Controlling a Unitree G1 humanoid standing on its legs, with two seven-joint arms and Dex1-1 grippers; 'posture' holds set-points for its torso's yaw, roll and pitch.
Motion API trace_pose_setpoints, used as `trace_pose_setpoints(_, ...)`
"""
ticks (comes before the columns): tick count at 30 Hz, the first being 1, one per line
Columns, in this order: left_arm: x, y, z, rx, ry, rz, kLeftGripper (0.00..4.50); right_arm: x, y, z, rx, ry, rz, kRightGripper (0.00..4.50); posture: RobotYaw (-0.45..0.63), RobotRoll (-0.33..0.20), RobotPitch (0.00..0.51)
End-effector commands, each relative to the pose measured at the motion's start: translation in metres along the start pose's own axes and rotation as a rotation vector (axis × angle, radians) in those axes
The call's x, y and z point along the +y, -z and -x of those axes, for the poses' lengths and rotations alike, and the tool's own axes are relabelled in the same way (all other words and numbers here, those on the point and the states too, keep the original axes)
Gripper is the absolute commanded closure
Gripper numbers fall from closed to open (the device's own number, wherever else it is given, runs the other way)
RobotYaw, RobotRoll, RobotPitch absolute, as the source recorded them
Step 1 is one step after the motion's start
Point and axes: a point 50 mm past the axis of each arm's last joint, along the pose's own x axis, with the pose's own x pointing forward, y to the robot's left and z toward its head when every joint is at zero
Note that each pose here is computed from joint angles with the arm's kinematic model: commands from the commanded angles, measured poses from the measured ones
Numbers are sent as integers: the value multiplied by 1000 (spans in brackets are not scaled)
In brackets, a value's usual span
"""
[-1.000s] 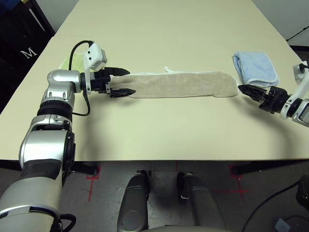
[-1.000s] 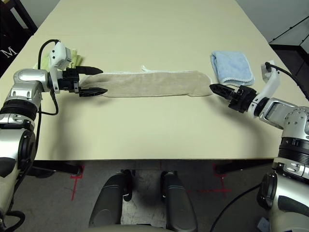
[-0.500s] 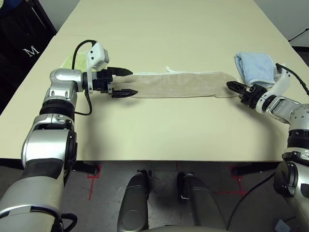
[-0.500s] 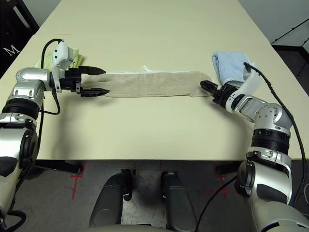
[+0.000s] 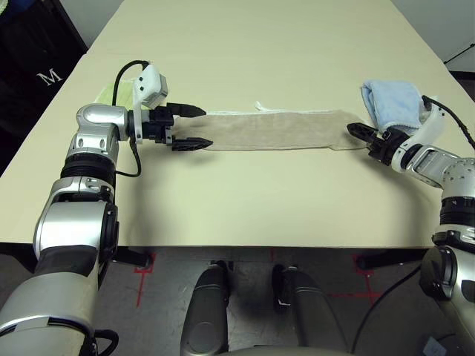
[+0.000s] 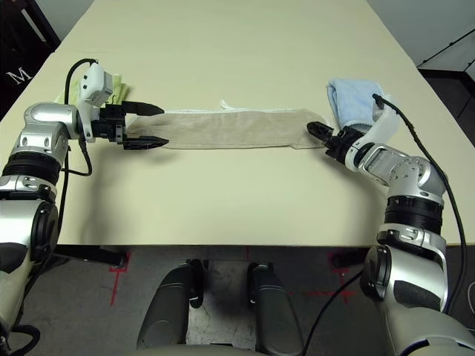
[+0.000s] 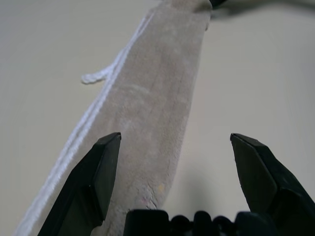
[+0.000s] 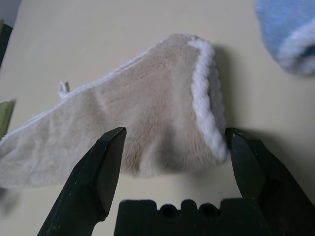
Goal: Fold the towel and set it aside.
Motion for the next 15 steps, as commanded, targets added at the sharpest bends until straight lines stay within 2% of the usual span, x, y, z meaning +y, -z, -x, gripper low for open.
trace_pose_setpoints(1,-2,2,3,6,17,4,0,-2,-4,23,-24,35,-6,45,28,0,220)
trace_pose_setpoints(7,-1,-3,1,-1,23,2,0,10,3,26,10,32,-33,45,26,0,227)
trace_pose_setpoints(15,-1,-4,1,-1,30,6,0,15,15,7,61,14,-94,45,41,0,236)
